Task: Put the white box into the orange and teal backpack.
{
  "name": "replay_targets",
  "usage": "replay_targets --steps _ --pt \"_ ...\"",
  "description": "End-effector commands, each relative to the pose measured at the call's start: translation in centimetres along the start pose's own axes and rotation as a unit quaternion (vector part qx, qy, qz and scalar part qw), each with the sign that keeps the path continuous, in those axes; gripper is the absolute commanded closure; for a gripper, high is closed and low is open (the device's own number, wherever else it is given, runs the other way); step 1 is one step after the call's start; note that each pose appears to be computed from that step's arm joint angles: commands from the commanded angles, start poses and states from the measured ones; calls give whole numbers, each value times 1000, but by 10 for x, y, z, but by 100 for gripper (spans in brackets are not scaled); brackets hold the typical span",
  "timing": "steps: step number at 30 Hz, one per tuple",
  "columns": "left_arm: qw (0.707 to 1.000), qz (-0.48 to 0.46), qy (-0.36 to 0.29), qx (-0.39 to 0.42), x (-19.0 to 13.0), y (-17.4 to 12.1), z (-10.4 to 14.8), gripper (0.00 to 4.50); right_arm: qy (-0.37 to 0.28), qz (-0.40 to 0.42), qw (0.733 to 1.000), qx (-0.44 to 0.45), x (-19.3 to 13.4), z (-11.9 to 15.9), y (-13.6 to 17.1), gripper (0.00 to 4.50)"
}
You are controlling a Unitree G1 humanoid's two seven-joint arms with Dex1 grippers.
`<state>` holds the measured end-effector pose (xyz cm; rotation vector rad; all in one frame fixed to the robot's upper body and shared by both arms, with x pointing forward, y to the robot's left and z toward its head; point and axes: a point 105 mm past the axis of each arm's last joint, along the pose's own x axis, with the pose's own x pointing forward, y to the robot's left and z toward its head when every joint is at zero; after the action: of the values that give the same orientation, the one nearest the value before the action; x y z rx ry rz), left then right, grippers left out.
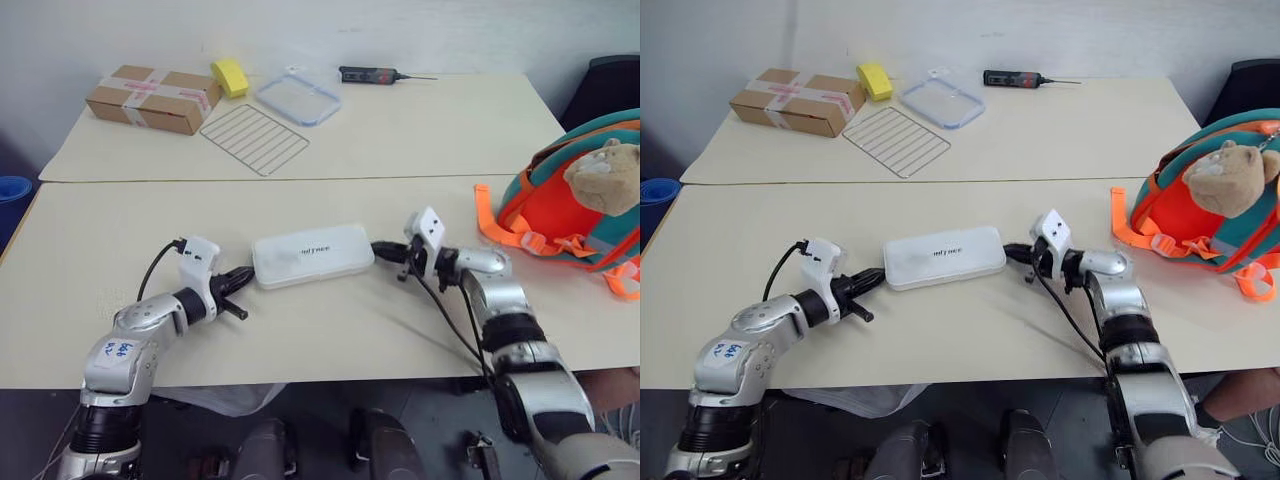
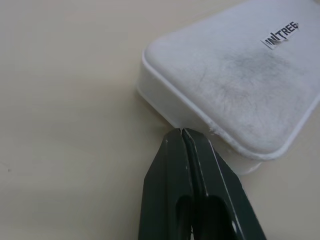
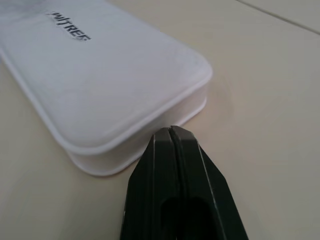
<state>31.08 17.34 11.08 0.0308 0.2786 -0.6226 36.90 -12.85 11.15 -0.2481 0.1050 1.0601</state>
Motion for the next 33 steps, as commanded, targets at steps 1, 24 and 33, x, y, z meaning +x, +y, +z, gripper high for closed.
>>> replay_targets --steps 1,24,33 --pt "995 -96 -5 9 -8 -34 4 446 -15 61 998 -12 0 19 37 450" --pt "898 -193 179 -352 -67 -2 8 124 119 23 993 -12 -98 -11 70 450" --pt "857 -227 257 -384 -43 -27 -15 4 120 52 990 -48 -63 -11 68 450"
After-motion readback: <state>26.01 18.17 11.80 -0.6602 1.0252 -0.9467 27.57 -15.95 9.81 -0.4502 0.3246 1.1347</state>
